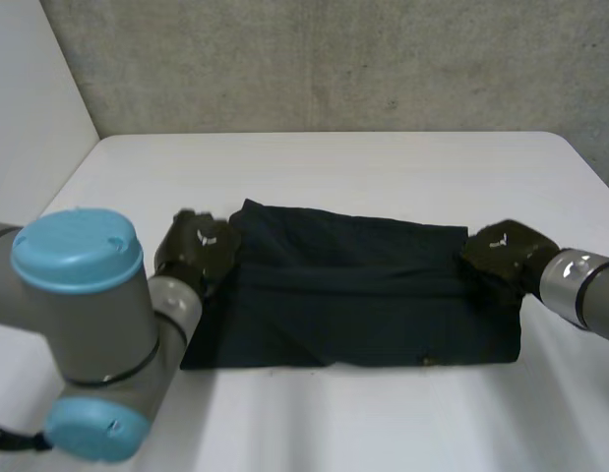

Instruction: Fold the shorts.

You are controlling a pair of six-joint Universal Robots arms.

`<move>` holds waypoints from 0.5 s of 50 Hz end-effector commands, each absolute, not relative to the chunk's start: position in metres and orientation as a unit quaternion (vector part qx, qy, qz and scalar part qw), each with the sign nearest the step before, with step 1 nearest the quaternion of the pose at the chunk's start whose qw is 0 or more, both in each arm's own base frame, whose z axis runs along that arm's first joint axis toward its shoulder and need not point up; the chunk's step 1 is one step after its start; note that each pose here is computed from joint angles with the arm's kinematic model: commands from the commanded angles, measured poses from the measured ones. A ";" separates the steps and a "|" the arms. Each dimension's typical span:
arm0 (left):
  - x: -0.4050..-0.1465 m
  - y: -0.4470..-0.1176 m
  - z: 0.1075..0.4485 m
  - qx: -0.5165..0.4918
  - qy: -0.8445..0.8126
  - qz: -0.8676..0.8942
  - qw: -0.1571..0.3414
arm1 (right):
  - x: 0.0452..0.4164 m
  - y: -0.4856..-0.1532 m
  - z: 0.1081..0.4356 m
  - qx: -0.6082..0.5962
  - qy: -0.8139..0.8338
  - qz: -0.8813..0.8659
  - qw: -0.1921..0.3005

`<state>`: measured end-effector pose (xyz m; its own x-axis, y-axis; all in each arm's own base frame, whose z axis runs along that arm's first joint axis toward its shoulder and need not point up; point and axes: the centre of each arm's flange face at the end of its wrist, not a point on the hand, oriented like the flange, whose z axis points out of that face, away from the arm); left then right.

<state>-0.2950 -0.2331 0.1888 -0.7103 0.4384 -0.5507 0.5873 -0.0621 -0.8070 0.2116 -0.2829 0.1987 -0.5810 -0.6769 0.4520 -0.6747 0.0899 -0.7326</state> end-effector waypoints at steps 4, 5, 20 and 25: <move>-0.318 -0.325 0.204 0.314 0.595 -0.734 0.092 | 0.236 -0.347 0.204 -0.410 0.677 -0.610 -0.047; -0.322 -0.330 0.203 0.315 0.588 -0.739 0.092 | 0.238 -0.352 0.203 -0.408 0.673 -0.615 -0.051; -0.369 -0.393 0.129 0.347 0.548 -0.760 0.041 | 0.264 -0.440 0.128 -0.365 0.635 -0.673 -0.102; -0.381 -0.378 0.117 0.371 0.539 -0.757 0.016 | 0.271 -0.434 0.138 -0.357 0.635 -0.679 -0.093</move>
<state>-0.3657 -0.3921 0.1377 -0.7628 0.2941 -0.5759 0.4541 -0.3904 -0.8009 0.2641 -0.4311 0.1393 -0.7000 -0.3522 0.6212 -0.6018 -0.1774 -0.7787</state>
